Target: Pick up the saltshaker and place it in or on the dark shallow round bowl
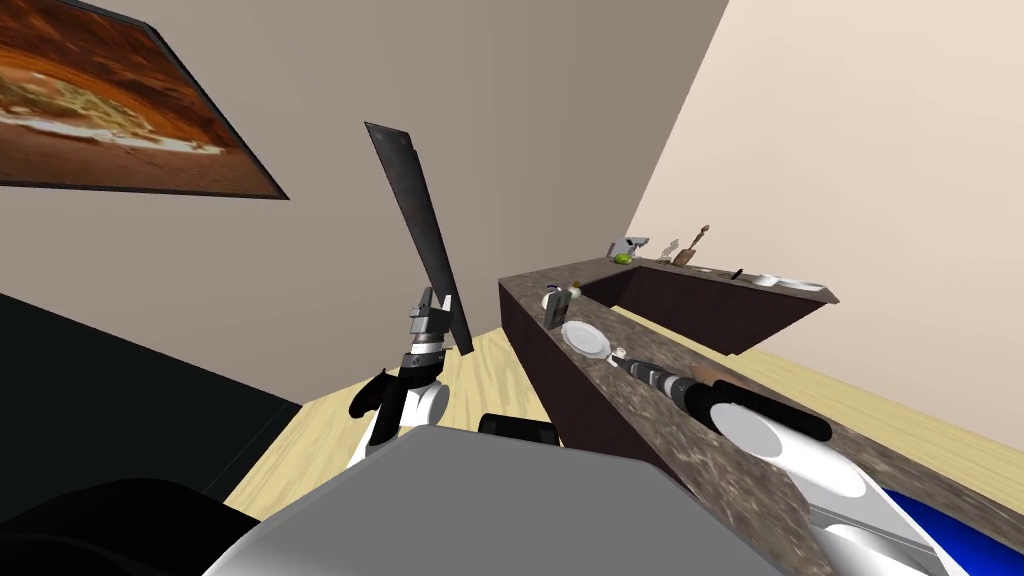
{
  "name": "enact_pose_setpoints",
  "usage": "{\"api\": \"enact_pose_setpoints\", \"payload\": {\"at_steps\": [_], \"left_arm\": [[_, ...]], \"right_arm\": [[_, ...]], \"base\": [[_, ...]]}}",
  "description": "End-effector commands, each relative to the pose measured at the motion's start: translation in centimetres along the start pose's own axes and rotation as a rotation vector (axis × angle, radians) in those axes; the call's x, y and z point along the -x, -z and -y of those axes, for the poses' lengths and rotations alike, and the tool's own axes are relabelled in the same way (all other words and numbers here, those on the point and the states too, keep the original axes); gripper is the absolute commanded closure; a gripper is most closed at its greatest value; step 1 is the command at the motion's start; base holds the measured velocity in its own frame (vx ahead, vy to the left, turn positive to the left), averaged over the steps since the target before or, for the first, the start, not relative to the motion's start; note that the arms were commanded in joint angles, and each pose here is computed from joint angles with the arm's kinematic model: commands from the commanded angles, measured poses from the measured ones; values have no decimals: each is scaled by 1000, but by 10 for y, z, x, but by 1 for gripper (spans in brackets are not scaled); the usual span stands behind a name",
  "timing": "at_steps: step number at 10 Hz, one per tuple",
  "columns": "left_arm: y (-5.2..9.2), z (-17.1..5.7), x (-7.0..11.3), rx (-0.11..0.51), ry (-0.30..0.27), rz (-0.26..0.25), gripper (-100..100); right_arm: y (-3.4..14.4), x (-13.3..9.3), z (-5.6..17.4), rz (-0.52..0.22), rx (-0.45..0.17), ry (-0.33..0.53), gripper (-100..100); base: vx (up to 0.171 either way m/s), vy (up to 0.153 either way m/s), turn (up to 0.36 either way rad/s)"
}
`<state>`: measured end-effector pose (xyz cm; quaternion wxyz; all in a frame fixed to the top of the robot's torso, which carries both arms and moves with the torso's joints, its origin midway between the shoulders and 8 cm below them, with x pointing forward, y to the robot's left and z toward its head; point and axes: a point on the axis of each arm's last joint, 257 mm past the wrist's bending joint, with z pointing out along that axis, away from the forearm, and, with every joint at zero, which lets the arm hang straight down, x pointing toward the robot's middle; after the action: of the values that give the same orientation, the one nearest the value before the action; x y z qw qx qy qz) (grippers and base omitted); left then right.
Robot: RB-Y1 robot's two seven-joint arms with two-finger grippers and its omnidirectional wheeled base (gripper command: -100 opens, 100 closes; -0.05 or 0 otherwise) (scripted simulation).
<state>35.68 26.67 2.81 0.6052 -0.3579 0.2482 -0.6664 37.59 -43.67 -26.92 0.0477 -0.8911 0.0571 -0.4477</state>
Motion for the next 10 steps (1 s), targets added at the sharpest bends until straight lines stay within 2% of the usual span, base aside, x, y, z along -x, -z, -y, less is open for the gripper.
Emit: {"api": "enact_pose_setpoints", "payload": {"at_steps": [1, 6, 8, 9, 10], "left_arm": [[0, 0, 0, 0, 0, 0, 0], [0, 0, 0, 0, 0, 0, 0], [0, 0, 0, 0, 0, 0, 0], [0, 0, 0, 0, 0, 0, 0], [0, 0, 0, 0, 0, 0, 0]], "right_arm": [[1, 10, -4, 45, -6, -42, -100], [12, 36, -15, 165, -15, -174, -100], [16, 40, -19, 194, -13, -210, -100], [15, 38, -18, 183, -14, -196, -100], [15, 39, -18, 186, -14, -200, 0]], "base": [[78, 35, -47], [109, 26, -58], [87, 3, -42], [36, -4, -7], [7, 0, 3]]}}
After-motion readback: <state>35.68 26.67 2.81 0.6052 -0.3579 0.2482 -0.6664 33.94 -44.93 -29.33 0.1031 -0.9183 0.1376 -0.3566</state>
